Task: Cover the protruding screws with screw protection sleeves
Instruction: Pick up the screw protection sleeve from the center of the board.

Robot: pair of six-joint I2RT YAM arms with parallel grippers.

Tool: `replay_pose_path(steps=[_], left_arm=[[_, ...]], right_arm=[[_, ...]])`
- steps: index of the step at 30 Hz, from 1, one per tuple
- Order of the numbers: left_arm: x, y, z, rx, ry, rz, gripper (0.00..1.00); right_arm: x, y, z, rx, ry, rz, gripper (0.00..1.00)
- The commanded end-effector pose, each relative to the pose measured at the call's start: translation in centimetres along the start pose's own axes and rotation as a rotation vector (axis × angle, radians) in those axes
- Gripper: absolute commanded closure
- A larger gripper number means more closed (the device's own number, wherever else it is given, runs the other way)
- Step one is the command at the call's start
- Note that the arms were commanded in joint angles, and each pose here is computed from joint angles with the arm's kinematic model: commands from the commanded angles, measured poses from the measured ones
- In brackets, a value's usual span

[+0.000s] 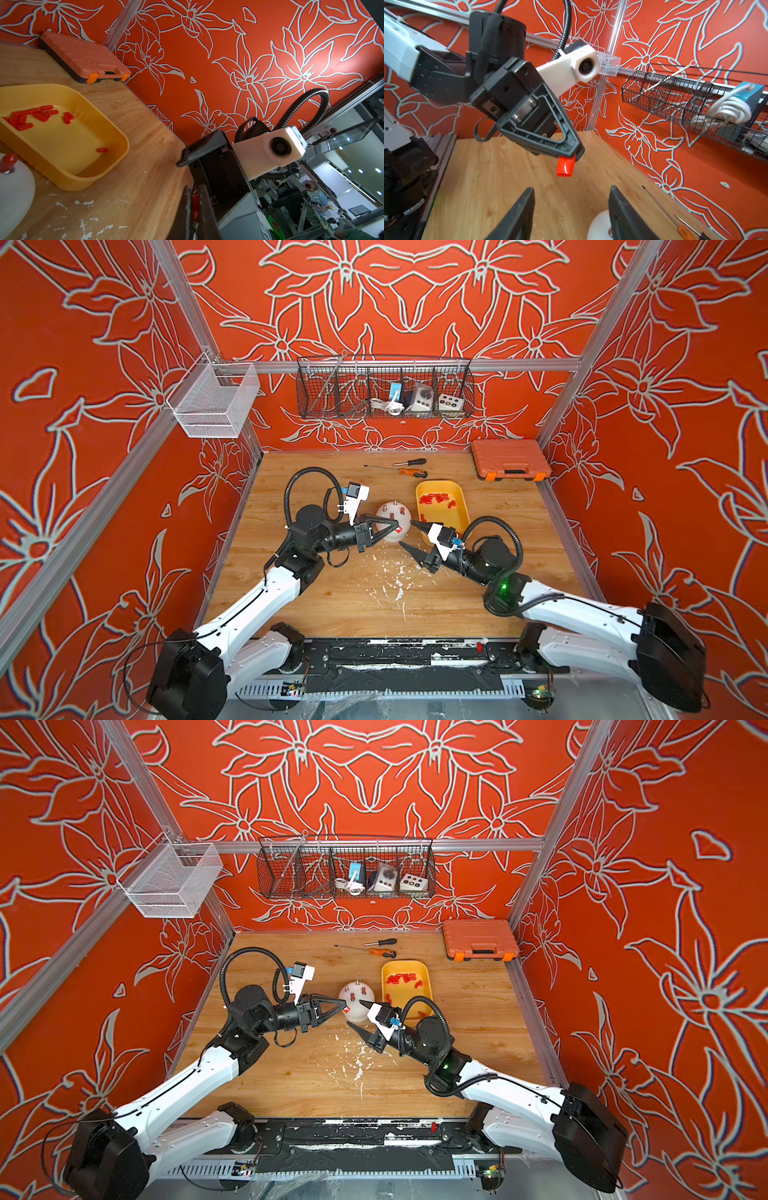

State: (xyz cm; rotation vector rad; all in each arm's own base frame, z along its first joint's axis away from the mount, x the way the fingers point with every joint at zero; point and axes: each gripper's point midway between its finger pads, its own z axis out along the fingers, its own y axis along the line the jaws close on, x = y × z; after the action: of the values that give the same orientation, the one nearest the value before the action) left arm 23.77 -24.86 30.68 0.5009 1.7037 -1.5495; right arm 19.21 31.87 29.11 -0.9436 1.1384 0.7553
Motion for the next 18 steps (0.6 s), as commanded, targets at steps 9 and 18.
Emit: replay_pose_path(steps=[9, 18], left_arm=[[-0.7, -0.8, -0.1, 0.024, -0.009, 0.037, 1.00], [-0.6, -0.5, -0.2, 0.010, -0.014, 0.046, 1.00]], right_arm=[[-2.6, 0.6, 1.6, -0.072, -0.079, 0.007, 0.53], [-2.8, 1.1, 1.7, -0.104, -0.076, 0.013, 0.69]])
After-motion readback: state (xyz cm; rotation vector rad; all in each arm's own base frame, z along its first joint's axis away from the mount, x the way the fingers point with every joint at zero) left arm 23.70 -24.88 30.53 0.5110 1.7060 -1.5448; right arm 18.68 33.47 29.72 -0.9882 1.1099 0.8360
